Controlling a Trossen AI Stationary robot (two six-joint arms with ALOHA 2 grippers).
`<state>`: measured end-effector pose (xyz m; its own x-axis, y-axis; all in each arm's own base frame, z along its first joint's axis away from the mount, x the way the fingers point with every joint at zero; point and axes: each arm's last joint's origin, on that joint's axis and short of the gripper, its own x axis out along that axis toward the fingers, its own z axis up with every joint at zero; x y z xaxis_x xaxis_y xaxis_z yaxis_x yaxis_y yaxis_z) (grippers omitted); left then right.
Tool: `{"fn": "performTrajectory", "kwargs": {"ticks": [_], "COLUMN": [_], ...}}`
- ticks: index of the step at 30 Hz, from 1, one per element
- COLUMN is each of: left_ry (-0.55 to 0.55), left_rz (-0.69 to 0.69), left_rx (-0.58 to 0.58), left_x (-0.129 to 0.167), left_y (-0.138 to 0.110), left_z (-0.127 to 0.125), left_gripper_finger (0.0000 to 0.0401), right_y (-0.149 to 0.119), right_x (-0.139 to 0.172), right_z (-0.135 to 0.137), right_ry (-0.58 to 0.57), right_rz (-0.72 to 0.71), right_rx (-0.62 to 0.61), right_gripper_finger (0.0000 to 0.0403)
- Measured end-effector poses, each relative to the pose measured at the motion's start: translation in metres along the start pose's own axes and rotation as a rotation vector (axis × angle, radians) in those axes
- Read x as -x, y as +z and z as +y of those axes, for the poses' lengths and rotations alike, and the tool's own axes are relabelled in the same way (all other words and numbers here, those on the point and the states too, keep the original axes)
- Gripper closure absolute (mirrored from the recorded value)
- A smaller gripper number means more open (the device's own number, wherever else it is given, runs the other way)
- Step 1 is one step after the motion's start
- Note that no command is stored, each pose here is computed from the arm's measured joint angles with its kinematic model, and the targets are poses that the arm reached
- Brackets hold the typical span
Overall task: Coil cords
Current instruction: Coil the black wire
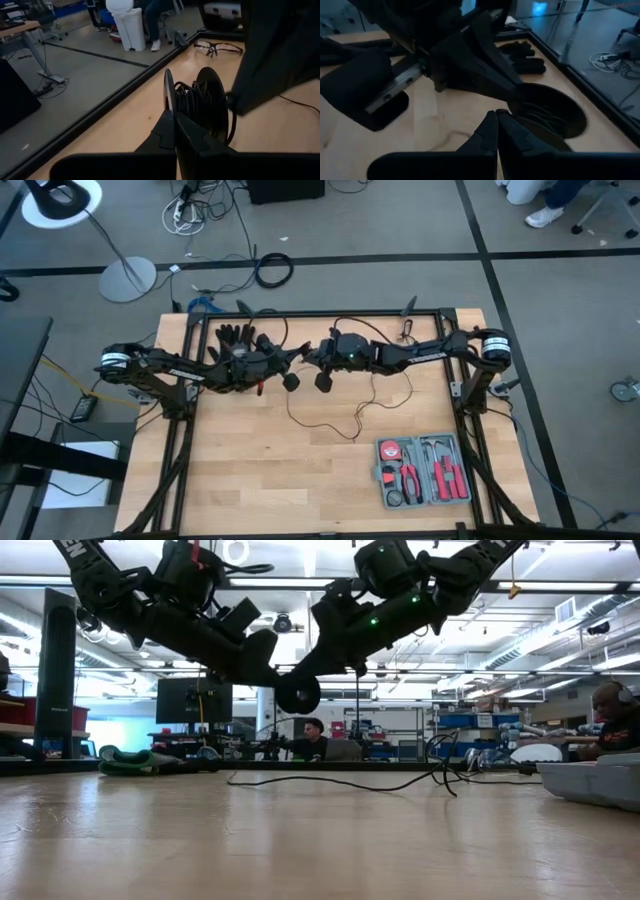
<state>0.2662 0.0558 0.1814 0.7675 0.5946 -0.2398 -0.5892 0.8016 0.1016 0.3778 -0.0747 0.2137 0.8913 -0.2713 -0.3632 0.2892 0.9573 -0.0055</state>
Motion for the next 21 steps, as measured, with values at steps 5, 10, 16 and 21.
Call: {"fn": "performTrajectory", "kwargs": {"ticks": [5, 10, 16, 21], "left_ry": [-0.001, -0.005, -0.035, -0.039], "left_rz": [0.013, 0.021, 0.022, 0.028], "left_rx": [-0.007, -0.01, -0.006, 0.016], "left_x": [0.0, 0.0, 0.0, 0.0], "left_y": [-0.001, -0.002, -0.002, -0.003], "left_z": [0.0, 0.0, -0.001, -0.001], "left_gripper_finger": [0.0401, 0.0401, 0.0401, 0.0401], "right_y": [0.002, 0.002, -0.005, -0.01], "right_x": [0.009, 0.011, 0.012, 0.012], "right_z": [-0.008, -0.014, -0.023, -0.029], "right_ry": [-0.02, 0.052, 0.022, -0.044], "right_rz": [0.063, 0.087, 0.158, 0.207], "right_rx": [0.009, -0.002, -0.011, -0.007], "right_gripper_finger": [0.0403, 0.0403, 0.0403, 0.0403]}}
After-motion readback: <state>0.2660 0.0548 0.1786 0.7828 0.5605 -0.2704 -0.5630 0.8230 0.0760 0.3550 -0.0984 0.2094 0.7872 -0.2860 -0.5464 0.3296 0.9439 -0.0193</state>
